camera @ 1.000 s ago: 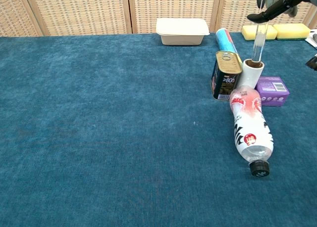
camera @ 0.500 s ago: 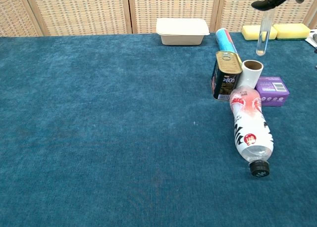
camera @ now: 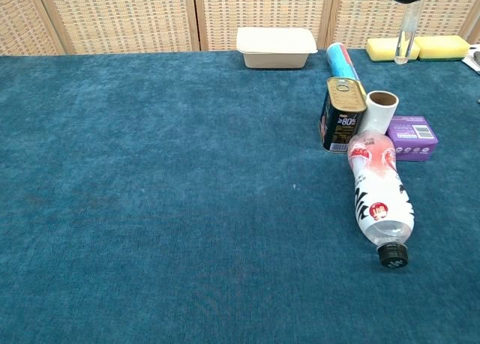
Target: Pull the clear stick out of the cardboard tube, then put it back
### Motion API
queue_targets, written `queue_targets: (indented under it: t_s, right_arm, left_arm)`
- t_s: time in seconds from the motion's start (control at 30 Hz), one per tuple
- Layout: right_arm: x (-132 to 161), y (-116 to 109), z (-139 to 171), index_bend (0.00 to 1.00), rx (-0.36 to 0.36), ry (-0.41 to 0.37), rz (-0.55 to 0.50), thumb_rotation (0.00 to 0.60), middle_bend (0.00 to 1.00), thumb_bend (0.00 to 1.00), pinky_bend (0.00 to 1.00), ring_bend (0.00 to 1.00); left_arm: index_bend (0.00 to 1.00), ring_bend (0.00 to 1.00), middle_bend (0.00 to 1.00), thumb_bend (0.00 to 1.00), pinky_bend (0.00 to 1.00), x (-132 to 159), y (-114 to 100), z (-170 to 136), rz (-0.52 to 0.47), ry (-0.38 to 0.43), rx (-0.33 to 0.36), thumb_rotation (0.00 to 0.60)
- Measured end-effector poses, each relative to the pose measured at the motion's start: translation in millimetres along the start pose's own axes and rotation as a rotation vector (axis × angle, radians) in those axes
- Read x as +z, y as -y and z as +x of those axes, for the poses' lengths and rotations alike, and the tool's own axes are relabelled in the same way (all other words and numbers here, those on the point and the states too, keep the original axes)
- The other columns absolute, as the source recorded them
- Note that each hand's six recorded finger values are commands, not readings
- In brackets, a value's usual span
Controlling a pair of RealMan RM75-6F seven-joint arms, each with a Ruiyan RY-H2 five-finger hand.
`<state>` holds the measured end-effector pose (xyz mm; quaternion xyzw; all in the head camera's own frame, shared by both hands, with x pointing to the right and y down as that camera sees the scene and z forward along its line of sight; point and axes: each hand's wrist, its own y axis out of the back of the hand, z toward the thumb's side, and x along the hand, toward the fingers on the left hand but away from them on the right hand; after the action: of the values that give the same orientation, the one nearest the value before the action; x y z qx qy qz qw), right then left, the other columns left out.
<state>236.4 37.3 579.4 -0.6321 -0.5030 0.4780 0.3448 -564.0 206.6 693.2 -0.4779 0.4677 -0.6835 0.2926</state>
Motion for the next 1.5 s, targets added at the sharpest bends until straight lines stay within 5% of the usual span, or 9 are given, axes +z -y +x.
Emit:
queue_targets:
  t_s: [0.47,0.73,1.0,1.27,1.5]
  right_arm:
    - [-54.4,-33.8,-16.6,0.79,-0.113,0.116,-0.01,0.6,0.94,0.43,0.88,0.99]
    - [-43.2,-38.5,8.1,0.79,0.001,-0.022,0.037,0.6,0.94,0.43,0.88,0.98]
    - [-89.7,-50.7,-4.0,0.79,-0.041,0.104,0.051,0.6,0.94,0.43,0.88,0.98]
    - [-57.8,-48.4,6.4,0.79,-0.007,-0.021,0.014,0.6,0.94,0.43,0.88,0.98]
    - [-98.6,-49.8,-1.0,0.79,-0.028,0.147,-0.006,0.6,0.94,0.42,0.88,0.98]
  left_arm:
    - [0.45,0.23,0.42,0.15,0.32,0.2,0.0,-0.1,0.0,0.001,0.0,0.6]
    - [0.45,0.23,0.42,0.15,0.32,0.2,-0.1,-0.4,0.001,0.001,0.001,0.6]
    - [0.45,0.23,0.42,0.15,0.32,0.4,0.0,-0.1,0.002,0.001,0.0,0.6]
    - [0.45,0.23,0.42,0.15,0.32,0.2,-0.2,-0.7,0.0,0.001,0.002,0.6]
    - [0.45,0.23,0.42,0.15,0.32,0.6,0.1,0.5,0.005,0.0,-0.001,0.6]
